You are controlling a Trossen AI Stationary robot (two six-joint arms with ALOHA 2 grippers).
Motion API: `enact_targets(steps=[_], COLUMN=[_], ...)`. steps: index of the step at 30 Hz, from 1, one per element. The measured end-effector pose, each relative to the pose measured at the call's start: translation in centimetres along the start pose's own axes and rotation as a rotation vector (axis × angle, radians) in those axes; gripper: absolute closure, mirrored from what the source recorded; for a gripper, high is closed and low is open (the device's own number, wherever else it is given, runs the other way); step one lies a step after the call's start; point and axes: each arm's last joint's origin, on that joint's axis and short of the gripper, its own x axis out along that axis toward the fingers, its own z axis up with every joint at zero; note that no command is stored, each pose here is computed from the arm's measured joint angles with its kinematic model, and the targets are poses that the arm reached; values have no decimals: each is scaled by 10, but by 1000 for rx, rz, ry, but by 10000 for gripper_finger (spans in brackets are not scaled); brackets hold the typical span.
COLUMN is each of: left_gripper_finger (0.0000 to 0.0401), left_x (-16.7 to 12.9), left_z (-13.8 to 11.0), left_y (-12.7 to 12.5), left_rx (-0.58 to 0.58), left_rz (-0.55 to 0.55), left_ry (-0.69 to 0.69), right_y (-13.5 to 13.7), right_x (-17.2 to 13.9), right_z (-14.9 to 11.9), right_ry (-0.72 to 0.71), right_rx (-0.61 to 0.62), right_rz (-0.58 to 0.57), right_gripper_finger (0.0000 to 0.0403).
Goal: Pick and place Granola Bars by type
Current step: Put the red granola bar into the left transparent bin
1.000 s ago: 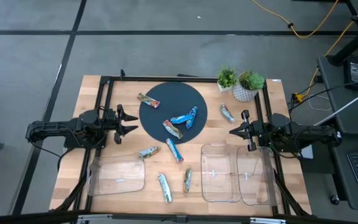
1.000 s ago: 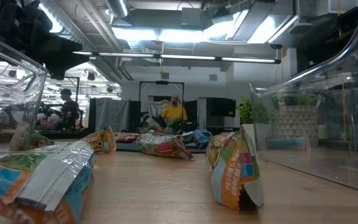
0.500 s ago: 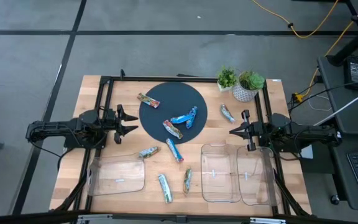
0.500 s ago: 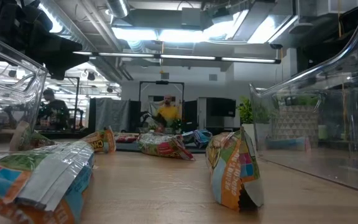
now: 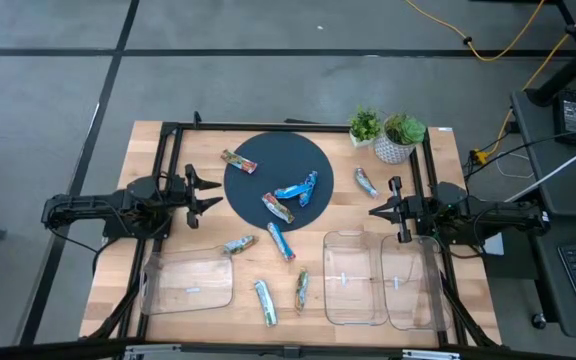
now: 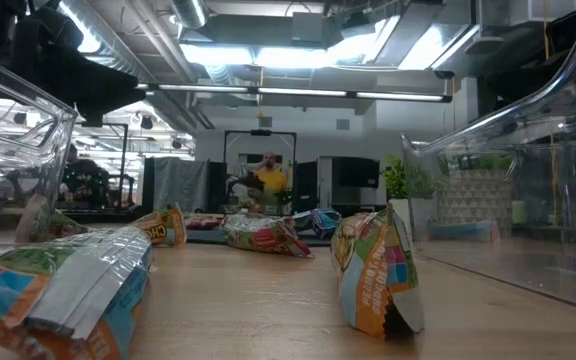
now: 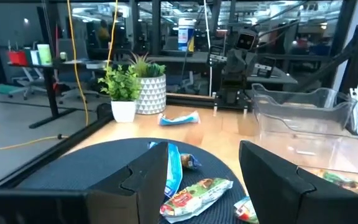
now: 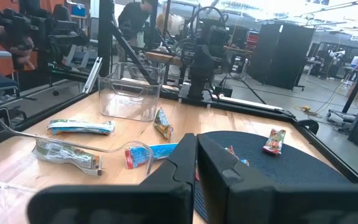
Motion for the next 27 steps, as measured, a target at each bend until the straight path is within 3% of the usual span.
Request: enact_targets(steps=[5,12,18,25,27], left_gripper_finger=[210,211,213,213,213], left_x=[0,-1,-9,-7,1], left_z=[2,14,55,118,137], left_y=[2,2,2,1,0], left_rx=[29,-100,-125,-141,-148], left_rz=[63,59,108,190,199], left_ry=[-19,-122,-212,-247,-234], right_y=[0,0,-1,-4,-4], right_x=[0,0,0,-4,-6], right_z=[0,2,8,28,34], right_ry=[0,-17,-86,-289,-355], right_rx=[1,-1,-13,-38,15], right_rz=[0,-3,-14,-45,-46], right_gripper_finger=[385,385,385,385,385])
